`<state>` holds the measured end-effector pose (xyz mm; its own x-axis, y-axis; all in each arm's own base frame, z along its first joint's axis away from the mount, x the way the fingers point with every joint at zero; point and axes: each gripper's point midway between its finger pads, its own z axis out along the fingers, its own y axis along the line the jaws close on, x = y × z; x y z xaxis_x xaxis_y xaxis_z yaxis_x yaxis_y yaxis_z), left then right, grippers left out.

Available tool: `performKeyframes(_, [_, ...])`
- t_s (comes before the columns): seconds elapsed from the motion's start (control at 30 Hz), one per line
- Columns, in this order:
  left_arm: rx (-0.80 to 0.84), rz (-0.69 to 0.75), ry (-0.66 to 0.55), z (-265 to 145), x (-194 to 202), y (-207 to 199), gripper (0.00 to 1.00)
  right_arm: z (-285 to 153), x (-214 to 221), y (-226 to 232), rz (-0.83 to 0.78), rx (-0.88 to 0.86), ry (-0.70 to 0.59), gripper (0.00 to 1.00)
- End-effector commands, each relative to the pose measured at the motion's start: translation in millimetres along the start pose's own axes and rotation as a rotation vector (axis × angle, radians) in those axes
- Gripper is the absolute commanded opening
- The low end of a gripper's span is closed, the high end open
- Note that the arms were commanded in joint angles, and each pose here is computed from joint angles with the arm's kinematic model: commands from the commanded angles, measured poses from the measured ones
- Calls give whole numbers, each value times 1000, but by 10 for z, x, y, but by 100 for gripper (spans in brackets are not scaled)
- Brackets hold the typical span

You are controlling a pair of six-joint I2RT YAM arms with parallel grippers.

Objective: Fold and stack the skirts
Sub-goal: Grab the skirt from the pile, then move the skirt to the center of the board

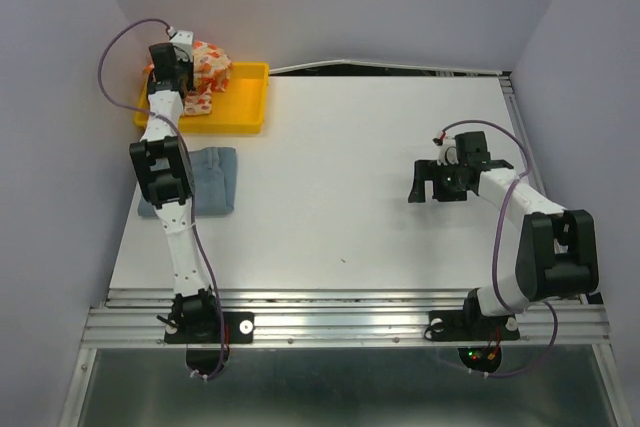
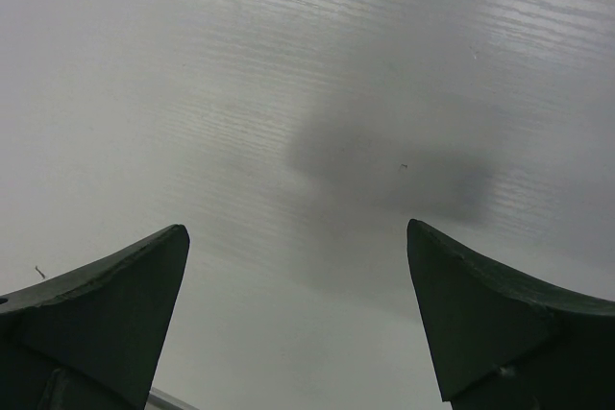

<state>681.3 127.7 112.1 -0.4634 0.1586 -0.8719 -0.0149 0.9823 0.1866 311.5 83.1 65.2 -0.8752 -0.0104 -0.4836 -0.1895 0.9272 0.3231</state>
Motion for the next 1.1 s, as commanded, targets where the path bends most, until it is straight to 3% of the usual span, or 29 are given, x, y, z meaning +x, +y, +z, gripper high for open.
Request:
performKeyframes(0.0, [33, 8, -456, -1512, -2156, 175, 0, -152, -263, 102, -37, -32, -80, 100])
performKeyframes(0.23, [214, 52, -641, -2832, -2968, -291, 0, -287, -463, 249, -45, -82, -127, 100])
performKeyframes(0.47, [448, 98, -707, -3765, -3137, -1021, 0, -513, -747, 414, -100, -129, -192, 100])
performKeyframes(0.57, [599, 134, -681, -4014, -2931, -1550, 0, -574, -825, 423, -149, -125, -212, 100])
performKeyframes(0.6, [666, 135, -623, -3956, -2710, -1821, 0, -609, -862, 431, -156, -122, -219, 100])
performKeyframes(0.7, [791, 177, -586, -4144, -2416, -2206, 0, -650, -893, 413, -169, -119, -226, 100])
performKeyframes(0.87, [1002, 159, -336, -4048, -1416, -3023, 0, -750, -630, 666, -223, -290, -147, 100])
performKeyframes(0.9, [1038, 153, -336, -4119, -1414, -3100, 0, -759, -617, 703, -234, -314, -147, 100])
performKeyframes(1.07, [1235, 76, -117, -4087, -605, -3617, 0, -782, -285, 797, -253, -401, -64, 100])
